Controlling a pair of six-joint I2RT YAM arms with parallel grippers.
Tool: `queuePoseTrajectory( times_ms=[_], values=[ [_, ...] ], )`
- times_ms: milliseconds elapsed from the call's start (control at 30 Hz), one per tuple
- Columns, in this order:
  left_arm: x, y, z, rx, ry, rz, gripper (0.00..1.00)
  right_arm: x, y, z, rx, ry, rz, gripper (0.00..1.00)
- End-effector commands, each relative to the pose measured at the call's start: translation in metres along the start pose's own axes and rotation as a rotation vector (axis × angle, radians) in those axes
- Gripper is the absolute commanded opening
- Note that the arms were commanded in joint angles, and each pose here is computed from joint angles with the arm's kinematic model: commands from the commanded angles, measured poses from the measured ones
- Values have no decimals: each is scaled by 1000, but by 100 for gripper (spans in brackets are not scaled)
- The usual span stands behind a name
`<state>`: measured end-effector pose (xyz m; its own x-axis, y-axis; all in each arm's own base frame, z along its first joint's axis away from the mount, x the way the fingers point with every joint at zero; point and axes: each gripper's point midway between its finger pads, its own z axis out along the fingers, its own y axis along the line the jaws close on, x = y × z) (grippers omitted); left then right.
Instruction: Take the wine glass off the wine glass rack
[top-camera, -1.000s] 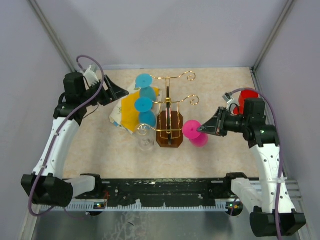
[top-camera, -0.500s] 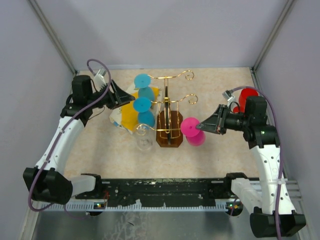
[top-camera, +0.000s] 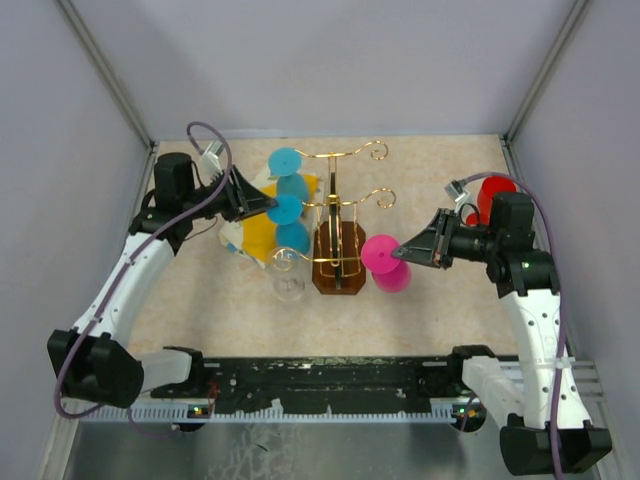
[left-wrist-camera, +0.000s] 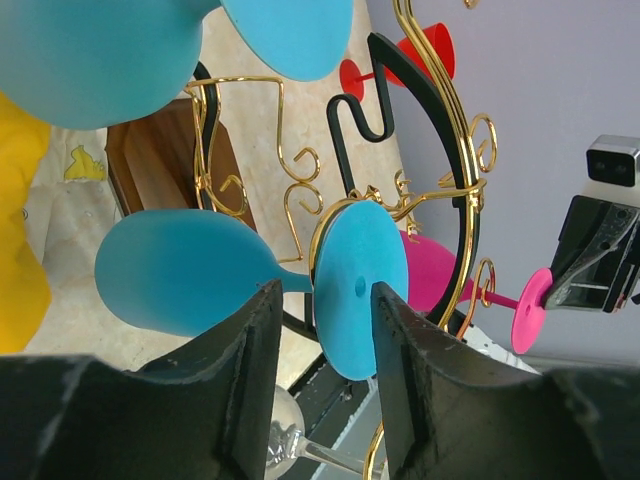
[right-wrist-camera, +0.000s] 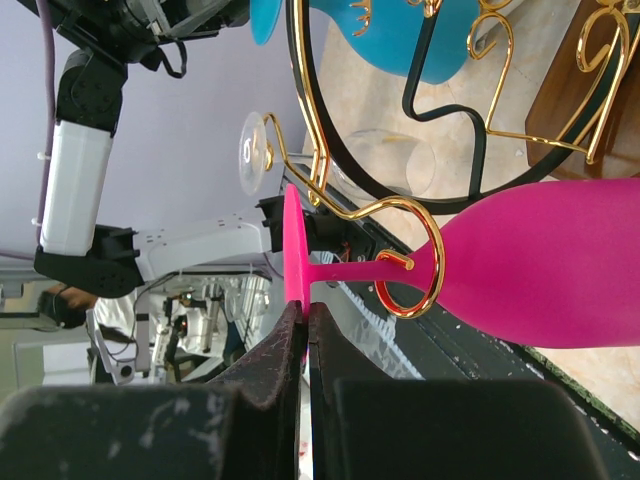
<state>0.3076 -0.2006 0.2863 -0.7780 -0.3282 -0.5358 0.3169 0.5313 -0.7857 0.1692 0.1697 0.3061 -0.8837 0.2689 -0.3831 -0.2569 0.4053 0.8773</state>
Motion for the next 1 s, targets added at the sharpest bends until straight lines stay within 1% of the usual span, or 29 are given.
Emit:
queuePoseTrajectory(
  times_ms=[0, 33, 300, 533, 833, 967],
  values=[
    [3, -4, 5, 31, 13, 16, 45, -11, 20, -4, -43, -50, -116, 0],
    [4, -4, 5, 32, 15, 16, 43, -11, 18, -4, -38, -49, -111, 0],
    [7, -7, 8, 47, 29, 18, 16, 3, 16, -9, -10, -22, -98, 0],
    [9, -12, 11, 63, 35, 16, 0, 14, 2, -13, 68, -14, -73, 0],
    [10, -14, 11, 68, 37, 22, 0, 7, -11, -17, 156, -43, -69, 0],
    [11, -13, 12, 66, 40, 19, 0, 1, -11, -18, 167, -61, -77, 0]
  ],
)
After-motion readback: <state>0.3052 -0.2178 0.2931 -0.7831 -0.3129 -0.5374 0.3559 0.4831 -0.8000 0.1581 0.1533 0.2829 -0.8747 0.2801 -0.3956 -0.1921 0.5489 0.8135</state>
